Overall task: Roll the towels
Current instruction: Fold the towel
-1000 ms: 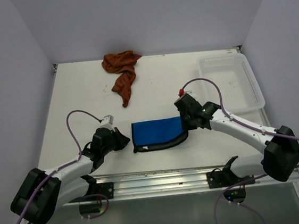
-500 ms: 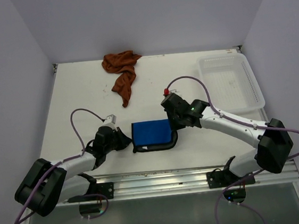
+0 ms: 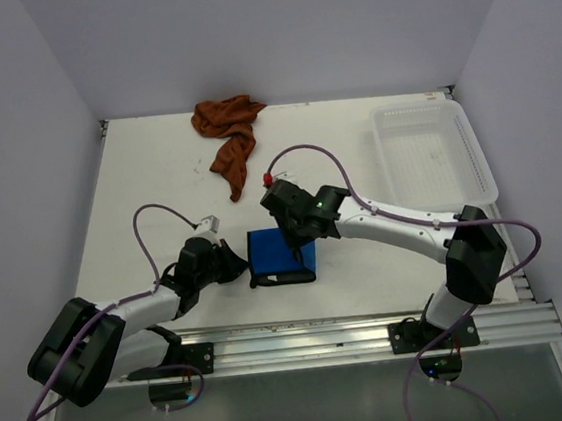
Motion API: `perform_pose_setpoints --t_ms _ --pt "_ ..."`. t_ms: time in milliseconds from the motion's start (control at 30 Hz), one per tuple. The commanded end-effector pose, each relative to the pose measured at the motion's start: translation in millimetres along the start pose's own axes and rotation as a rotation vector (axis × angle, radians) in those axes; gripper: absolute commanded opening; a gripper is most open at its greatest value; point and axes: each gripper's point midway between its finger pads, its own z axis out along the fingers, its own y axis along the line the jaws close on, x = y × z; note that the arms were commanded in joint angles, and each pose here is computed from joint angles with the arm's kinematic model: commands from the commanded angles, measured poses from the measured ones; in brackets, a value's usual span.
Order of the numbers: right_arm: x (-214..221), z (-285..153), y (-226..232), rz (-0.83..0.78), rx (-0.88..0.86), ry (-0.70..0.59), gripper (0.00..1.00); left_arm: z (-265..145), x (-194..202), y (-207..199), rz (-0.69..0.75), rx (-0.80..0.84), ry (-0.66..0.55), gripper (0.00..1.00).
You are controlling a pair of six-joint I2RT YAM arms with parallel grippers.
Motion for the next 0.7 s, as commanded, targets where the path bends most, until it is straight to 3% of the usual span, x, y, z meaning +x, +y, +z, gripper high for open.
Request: perform_pose_setpoints --t_ms 0,667 --pt "-11.8 -0.9 16.5 -0.035 -0.012 -0.018 0.0 0.6 -6.6 -12.3 0.01 0.056 -0.032 0.07" --pt "-9.4 38.5 85.3 -0.096 -0.087 0.038 0.0 -3.9 -5.2 -16.9 0.021 0.091 -0.038 0.07"
